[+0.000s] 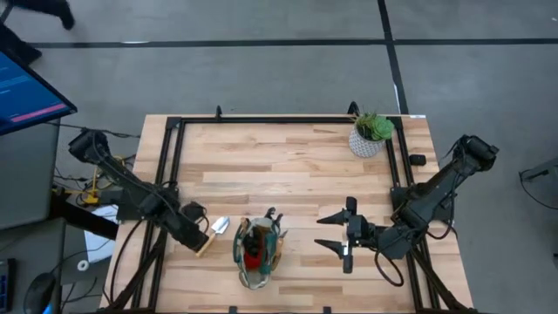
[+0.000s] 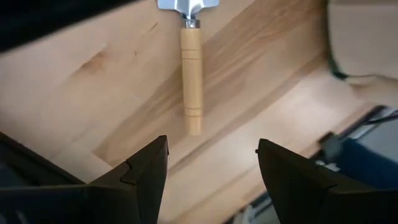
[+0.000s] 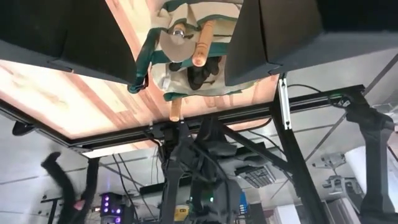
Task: Pick & Place Garden tools in Gardening bag
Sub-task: Put the brown trowel into the gardening bag
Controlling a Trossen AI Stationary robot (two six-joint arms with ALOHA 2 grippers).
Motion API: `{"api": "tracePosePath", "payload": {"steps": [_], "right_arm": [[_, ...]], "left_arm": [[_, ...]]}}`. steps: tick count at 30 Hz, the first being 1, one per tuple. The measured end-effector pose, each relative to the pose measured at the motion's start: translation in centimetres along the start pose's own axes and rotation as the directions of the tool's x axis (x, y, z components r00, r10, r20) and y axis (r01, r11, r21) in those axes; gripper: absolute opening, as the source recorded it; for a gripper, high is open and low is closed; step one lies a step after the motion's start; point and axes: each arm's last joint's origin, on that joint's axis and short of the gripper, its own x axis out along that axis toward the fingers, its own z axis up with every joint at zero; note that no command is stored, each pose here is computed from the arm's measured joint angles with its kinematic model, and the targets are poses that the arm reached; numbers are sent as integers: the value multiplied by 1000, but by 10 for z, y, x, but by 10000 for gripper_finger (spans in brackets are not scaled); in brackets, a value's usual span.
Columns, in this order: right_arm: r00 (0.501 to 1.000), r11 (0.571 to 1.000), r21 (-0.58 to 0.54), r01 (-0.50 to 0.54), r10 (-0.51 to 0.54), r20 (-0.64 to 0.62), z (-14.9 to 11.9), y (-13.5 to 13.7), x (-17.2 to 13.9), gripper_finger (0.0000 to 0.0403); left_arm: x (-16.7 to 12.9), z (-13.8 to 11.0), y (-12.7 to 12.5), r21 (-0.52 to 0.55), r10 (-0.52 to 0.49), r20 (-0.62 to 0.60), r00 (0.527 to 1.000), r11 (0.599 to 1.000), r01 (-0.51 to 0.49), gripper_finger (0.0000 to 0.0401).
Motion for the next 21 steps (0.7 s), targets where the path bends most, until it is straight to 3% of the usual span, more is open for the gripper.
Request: {"api": "tracePosePath", "payload": {"steps": [10,14,18,21], "right_arm": [[1000,998,55,-23,24,-14,-1,1,0,238],[999,998,55,-30,31,-15,-1,2,-2,238],[999,998,48,-41,42,-20,-3,4,-4,238],[999,999,30,-38,39,-36,-5,4,-4,238]], "left_arm": [[26,0,-10,62,88,6,996,994,-88,218],[25,1,-19,14,-15,68,998,1000,14,218],[16,1,-18,-111,-69,90,994,991,79,218],[8,-1,-17,-29,-109,32,994,994,109,218]]}}
